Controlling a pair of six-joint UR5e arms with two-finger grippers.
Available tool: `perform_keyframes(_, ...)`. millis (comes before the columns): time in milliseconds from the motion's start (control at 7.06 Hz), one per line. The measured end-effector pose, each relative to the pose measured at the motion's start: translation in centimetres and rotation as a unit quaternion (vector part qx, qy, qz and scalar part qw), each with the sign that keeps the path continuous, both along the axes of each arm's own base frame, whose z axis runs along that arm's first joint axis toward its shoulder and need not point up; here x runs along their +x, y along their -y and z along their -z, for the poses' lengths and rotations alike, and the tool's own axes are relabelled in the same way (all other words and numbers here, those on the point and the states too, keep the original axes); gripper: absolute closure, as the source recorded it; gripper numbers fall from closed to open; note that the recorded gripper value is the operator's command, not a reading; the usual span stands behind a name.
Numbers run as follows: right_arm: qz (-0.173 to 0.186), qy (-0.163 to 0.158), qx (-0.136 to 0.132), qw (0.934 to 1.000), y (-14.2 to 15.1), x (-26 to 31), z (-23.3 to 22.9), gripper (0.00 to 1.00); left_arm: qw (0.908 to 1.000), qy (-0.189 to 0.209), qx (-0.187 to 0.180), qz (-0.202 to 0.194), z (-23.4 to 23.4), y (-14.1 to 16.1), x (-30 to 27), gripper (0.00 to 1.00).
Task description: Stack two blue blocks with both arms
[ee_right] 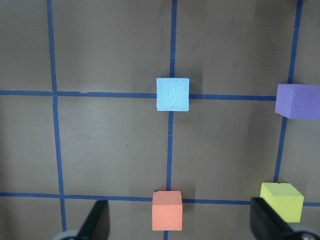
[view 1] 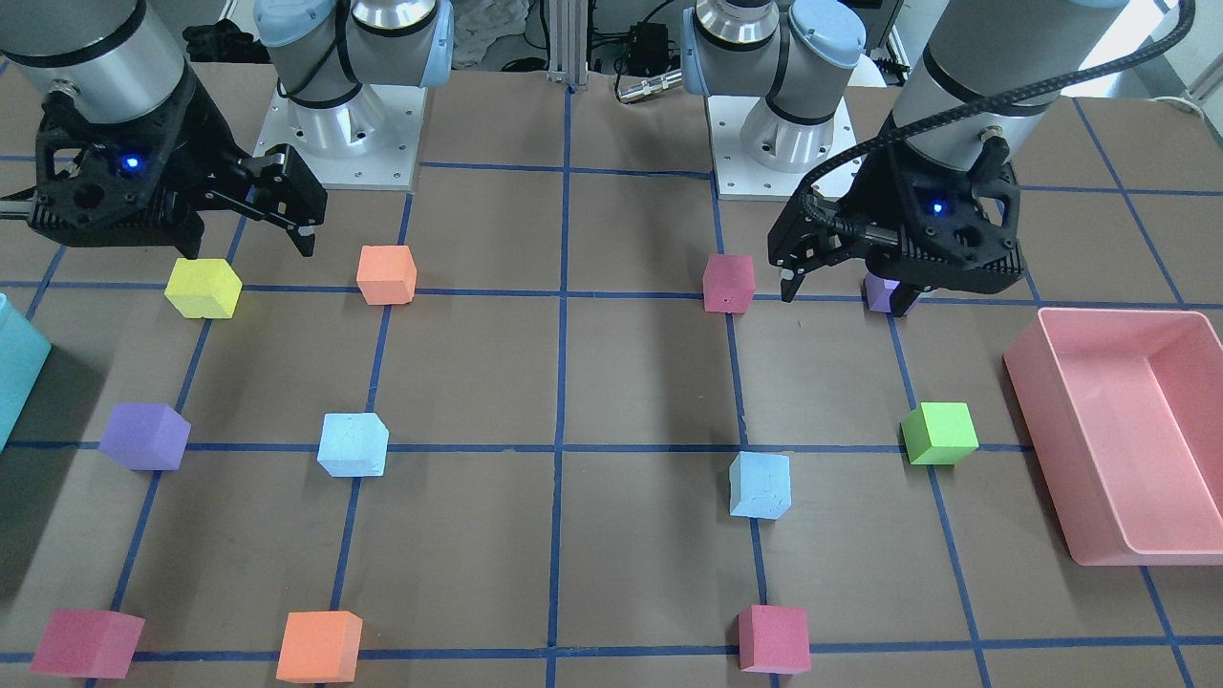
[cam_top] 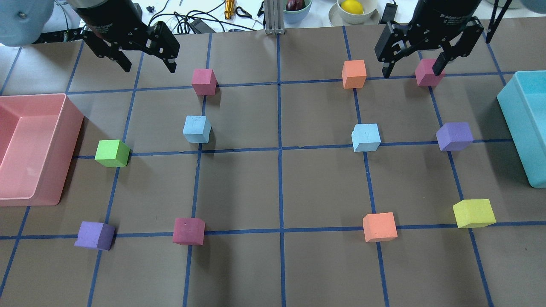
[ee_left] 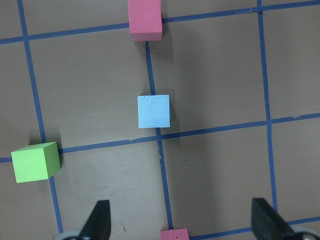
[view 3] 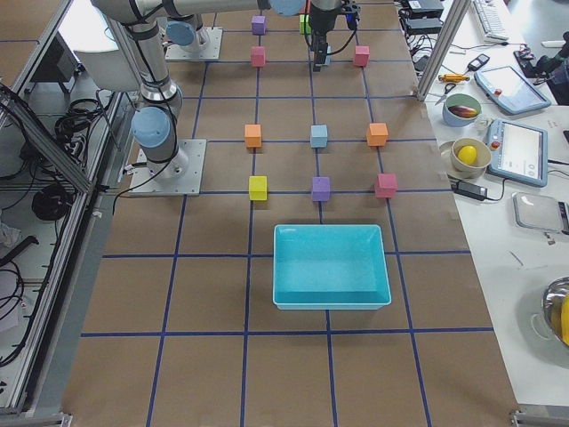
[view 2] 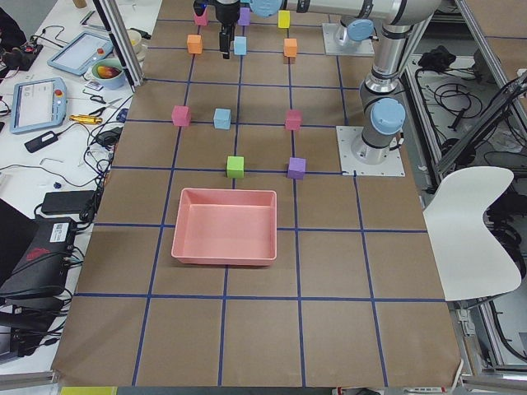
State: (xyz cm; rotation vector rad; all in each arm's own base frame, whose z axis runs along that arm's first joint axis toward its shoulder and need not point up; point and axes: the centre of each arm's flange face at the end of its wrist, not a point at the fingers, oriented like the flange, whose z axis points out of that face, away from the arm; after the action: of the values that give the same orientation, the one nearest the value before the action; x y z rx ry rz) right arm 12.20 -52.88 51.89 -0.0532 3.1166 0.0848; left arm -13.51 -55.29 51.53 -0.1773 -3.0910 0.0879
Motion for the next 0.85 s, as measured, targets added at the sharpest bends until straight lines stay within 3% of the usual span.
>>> perform_keyframes(850, 0.0, 0.003, 0.003, 1.0, -0.05, 0.05, 0.11, 0.0, 1.0, 0.0, 0.002, -0.001, 0.2, -0.22, 0.07, 0.0)
